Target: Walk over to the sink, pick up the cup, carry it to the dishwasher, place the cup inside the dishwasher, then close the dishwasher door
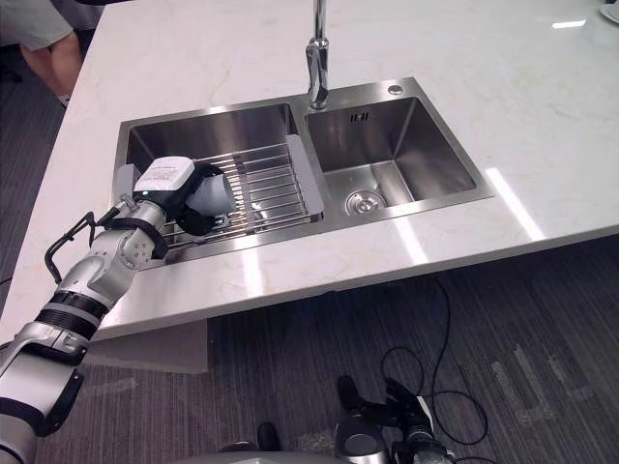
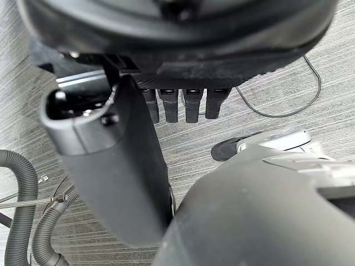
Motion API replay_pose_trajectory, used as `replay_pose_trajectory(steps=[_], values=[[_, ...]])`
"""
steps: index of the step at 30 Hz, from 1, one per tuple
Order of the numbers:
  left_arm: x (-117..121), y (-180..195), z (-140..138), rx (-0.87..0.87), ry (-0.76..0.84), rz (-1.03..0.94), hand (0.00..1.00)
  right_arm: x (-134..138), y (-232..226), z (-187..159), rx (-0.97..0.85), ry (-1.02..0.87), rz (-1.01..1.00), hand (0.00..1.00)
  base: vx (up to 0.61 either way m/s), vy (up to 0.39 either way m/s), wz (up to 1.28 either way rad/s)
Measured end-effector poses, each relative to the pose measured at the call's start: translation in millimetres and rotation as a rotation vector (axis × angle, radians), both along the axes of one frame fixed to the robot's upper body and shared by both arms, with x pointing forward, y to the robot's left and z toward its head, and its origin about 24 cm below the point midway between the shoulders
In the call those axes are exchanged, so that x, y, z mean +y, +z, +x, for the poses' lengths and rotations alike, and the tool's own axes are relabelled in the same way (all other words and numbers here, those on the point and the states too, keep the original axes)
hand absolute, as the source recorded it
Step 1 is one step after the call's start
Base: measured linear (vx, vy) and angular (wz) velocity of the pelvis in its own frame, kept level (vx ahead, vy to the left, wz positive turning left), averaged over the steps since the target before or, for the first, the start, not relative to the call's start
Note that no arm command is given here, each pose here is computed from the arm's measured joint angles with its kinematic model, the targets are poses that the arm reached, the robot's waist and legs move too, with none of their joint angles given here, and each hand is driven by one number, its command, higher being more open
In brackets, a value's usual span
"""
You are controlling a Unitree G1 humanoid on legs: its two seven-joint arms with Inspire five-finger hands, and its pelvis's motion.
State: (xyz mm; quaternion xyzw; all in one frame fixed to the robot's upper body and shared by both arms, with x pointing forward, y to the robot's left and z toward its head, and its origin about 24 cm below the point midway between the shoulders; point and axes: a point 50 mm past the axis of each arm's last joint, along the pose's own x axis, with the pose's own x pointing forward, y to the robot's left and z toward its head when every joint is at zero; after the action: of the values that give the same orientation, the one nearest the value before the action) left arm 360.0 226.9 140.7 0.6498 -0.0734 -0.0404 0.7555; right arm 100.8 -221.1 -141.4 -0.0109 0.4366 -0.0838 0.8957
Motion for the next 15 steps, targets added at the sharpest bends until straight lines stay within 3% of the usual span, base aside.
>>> replay_pose_trajectory(steps=[8, 15], values=[[-2, -1, 0, 0.011, -0.012, -0.095, 0.30, 0, 0, 2, -0.001, 0.001, 0.001, 0.90, -0.01, -0.010, 0.02], [-33, 0, -14, -0.069, -0.115, -0.243, 0.30, 0, 0, 2, 0.002, -0.001, 0.000, 0.90, -0.02, -0.026, 0.12]])
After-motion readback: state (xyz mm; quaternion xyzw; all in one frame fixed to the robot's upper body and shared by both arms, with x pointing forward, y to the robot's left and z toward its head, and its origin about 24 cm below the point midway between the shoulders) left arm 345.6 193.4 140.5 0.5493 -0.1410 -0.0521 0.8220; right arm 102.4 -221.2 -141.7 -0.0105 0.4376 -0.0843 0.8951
